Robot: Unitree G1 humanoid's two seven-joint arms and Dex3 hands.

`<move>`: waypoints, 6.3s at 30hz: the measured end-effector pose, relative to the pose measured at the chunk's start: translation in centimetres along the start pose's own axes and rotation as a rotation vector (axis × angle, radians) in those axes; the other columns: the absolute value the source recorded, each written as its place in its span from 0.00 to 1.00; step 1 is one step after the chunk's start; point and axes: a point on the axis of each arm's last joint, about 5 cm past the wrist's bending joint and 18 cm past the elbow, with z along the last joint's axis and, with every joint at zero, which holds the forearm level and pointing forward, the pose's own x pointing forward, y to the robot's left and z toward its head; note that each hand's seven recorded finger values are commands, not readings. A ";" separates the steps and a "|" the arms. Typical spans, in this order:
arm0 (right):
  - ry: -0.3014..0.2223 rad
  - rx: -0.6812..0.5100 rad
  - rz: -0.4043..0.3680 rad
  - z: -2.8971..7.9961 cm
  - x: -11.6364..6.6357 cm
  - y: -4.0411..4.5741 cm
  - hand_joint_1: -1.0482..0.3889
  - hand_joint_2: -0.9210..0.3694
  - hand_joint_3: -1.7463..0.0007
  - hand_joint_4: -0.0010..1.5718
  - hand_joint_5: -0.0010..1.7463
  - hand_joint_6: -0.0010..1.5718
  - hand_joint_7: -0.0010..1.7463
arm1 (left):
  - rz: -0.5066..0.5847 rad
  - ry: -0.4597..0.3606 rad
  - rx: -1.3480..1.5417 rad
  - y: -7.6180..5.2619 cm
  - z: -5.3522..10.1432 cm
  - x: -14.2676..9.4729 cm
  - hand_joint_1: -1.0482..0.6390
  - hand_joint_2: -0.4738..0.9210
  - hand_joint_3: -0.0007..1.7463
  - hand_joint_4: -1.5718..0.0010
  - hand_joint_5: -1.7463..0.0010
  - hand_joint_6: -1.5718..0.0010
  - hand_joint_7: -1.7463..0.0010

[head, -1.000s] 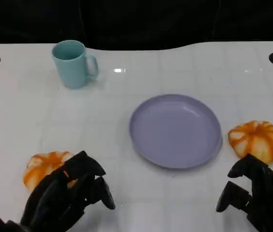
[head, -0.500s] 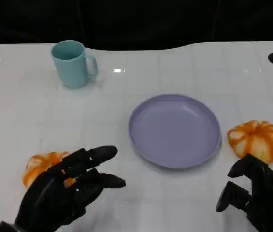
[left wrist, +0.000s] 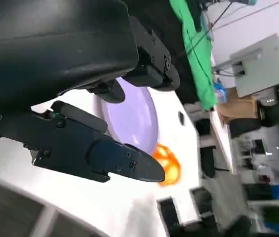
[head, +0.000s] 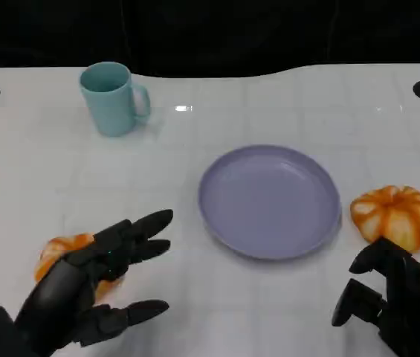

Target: Grasp the bread from the table and place it into the plate.

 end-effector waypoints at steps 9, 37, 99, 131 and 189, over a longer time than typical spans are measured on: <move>-0.001 0.000 0.000 0.0 0.0 0.01 0.40 0.02 0.69 0.42 1.00 0.29 0.97 | 0.023 -0.040 0.363 0.7 1.4 0.0 0.33 0.99 0.00 0.95 0.82 0.84 1.00; -0.002 0.000 0.002 0.2 -0.1 0.14 0.40 0.01 0.71 0.42 1.00 0.29 0.98 | -0.030 0.216 1.058 0.8 5.6 0.4 0.33 0.95 0.00 0.97 0.85 0.85 1.00; 0.003 -0.004 0.014 0.2 -0.5 0.12 0.39 0.00 0.72 0.42 1.00 0.30 0.97 | -0.311 0.607 1.190 2.0 -0.4 7.0 0.32 0.94 0.00 0.97 0.94 0.94 1.00; 0.005 0.002 0.016 0.2 -0.5 0.12 0.38 0.00 0.73 0.42 1.00 0.29 0.98 | -0.307 0.600 1.033 3.3 -2.6 7.8 0.50 1.00 0.02 0.74 0.12 0.56 0.97; 0.004 0.000 0.000 0.2 -0.3 0.19 0.38 0.00 0.73 0.43 1.00 0.31 0.97 | 0.063 0.321 0.893 3.6 -3.2 7.2 0.51 0.96 0.31 0.48 0.00 0.59 0.00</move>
